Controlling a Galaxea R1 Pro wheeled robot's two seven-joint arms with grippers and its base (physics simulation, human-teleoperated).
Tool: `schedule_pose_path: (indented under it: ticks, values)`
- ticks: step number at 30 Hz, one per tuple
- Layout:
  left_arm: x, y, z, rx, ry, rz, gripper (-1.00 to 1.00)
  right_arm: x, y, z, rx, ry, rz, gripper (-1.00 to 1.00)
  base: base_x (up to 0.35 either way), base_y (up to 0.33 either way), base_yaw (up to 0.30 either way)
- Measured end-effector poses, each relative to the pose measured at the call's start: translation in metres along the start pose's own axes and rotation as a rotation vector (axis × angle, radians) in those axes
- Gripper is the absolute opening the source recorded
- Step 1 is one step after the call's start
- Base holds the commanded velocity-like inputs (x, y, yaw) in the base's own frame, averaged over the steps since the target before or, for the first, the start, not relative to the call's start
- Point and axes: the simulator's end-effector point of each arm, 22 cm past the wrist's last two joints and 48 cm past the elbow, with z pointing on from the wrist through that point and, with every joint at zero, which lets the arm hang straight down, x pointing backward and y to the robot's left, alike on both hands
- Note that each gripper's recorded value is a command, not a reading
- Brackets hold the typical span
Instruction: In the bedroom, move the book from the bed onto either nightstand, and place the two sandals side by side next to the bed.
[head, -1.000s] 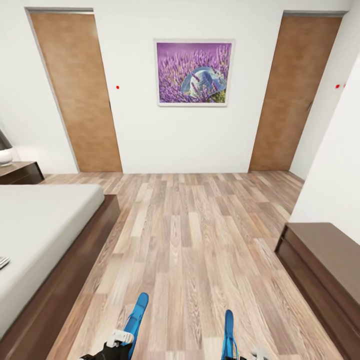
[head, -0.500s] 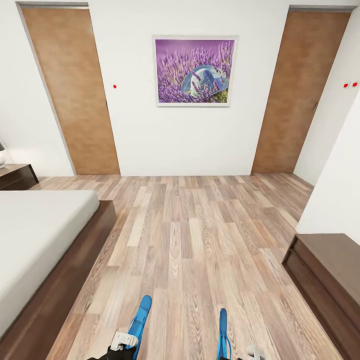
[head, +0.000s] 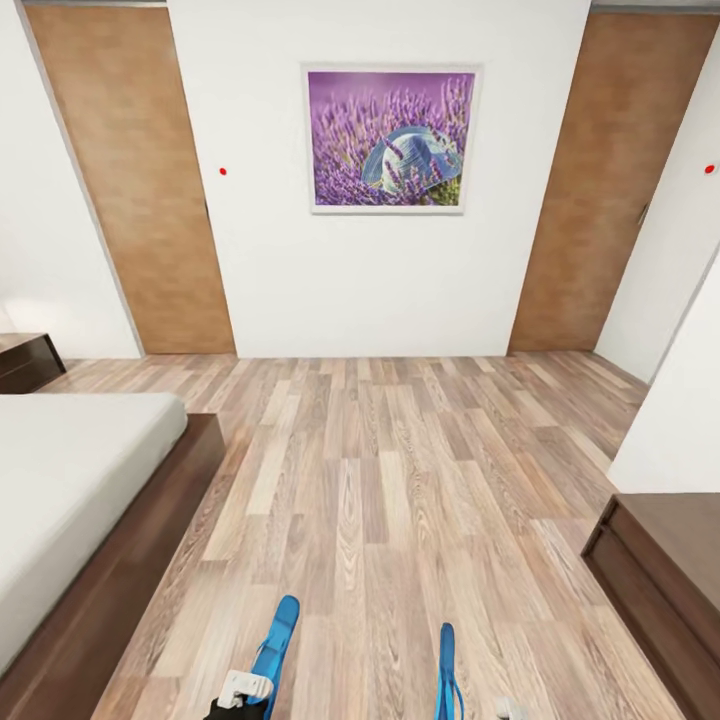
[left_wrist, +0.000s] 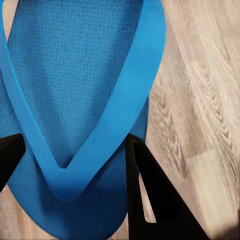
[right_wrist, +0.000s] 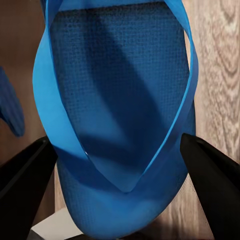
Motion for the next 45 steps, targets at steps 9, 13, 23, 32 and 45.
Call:
schedule_pose_path:
  ticks: [9,13,23,32,45]
  values:
    - [0.0042,-0.0016,0.0001,-0.001,0.005,-0.003,-1.00,0.0003,0.0003,0.0003,0.000,0.000,0.000,-1.00,0.320,0.000,0.000]
    - [0.0048,-0.0035,0.0006,0.002,0.005,-0.005,-1.00,0.0001,0.0001,0.0002,0.000,0.000,0.000,-1.00,0.320,0.000,0.000]
    - [0.0053,-0.0053,0.0011,0.005,0.005,-0.006,-1.00,0.0009,0.0005,0.0005,0.000,0.001,0.001,-1.00,0.317,0.000,0.000]
    - [0.0065,-0.0058,0.0009,0.006,0.007,-0.007,-1.00,0.0014,0.0013,0.0011,-0.002,0.002,0.002,-1.00,0.313,0.000,0.000]
    - [0.0074,-0.0055,0.0007,0.005,0.007,-0.009,-1.00,0.0014,0.0018,0.0012,-0.004,0.002,0.002,-1.00,0.322,0.000,0.000]
